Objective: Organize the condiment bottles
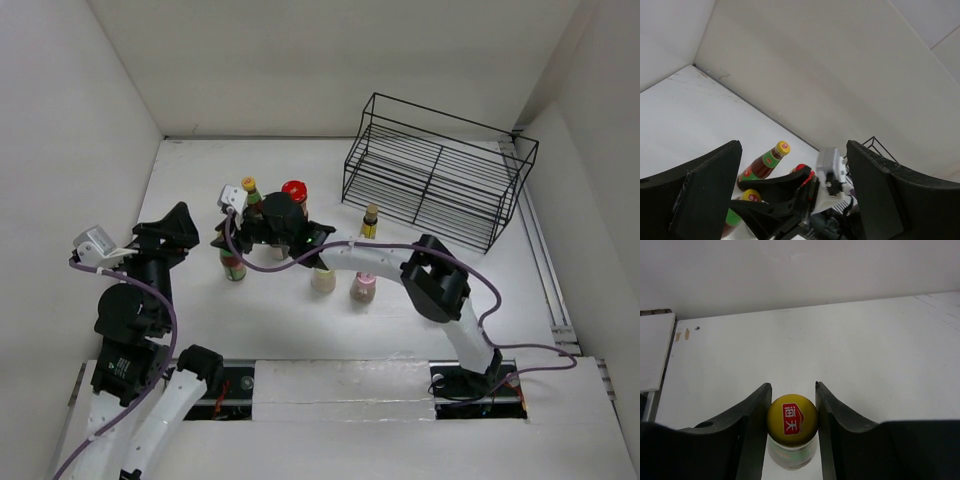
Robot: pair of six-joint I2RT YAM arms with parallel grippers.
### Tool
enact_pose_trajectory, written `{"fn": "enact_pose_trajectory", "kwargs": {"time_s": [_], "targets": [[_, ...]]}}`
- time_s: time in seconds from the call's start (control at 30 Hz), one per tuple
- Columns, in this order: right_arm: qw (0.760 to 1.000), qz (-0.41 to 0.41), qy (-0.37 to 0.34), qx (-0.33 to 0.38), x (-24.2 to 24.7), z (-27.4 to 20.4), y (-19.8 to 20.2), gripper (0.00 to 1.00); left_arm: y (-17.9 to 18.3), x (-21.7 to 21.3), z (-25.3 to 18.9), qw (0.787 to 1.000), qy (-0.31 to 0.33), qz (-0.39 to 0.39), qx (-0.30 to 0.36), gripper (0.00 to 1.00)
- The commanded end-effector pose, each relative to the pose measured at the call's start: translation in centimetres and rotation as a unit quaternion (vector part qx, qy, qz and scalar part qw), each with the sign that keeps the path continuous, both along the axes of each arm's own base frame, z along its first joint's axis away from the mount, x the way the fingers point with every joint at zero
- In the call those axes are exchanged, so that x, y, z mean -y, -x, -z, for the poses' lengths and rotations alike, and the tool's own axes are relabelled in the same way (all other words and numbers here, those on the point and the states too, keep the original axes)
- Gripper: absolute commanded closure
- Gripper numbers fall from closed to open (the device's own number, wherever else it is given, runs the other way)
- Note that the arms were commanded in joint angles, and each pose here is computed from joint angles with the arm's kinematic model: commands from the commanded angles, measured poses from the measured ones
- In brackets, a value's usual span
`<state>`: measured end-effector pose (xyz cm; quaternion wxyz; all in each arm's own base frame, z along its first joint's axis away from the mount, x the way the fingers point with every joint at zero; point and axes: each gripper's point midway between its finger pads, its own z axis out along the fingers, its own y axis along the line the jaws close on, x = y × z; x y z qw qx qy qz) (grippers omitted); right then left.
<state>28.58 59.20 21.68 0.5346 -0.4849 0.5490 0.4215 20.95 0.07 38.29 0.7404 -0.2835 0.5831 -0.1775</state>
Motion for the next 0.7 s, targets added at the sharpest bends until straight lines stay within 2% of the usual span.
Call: {"fn": "enact_pose_trajectory", "kwargs": {"time_s": [0.0,0.03,0.3,0.47,0.6,0.67], "targets": [[0.974,0.001,-0.201,0.108,3.8,-19.9,2.3,0.89,0.2,-0.1,-0.8,1.000,0.007,0.001,0.019,0.19],[0.968,0.001,-0.221,0.120,5.1,-22.8,3.1,0.89,0.2,-0.1,-0.8,1.000,0.007,0.001,0.019,0.19],[0.949,0.045,-0.278,0.144,12.9,-31.2,1.8,0.89,0.8,-0.7,-1.3,0.999,0.011,-0.010,0.030,0.20],[0.941,0.140,-0.263,0.161,19.4,-34.0,-5.2,0.90,0.0,0.8,-1.2,0.999,0.001,0.022,0.025,0.20],[0.927,0.192,-0.264,0.186,24.6,-37.7,-9.0,0.90,-0.7,1.9,-0.7,0.999,-0.015,0.047,0.014,0.20],[0.926,0.215,-0.250,0.184,26.0,-37.5,-11.2,0.90,-1.0,2.3,-0.8,0.998,-0.016,0.054,0.014,0.20]]}}
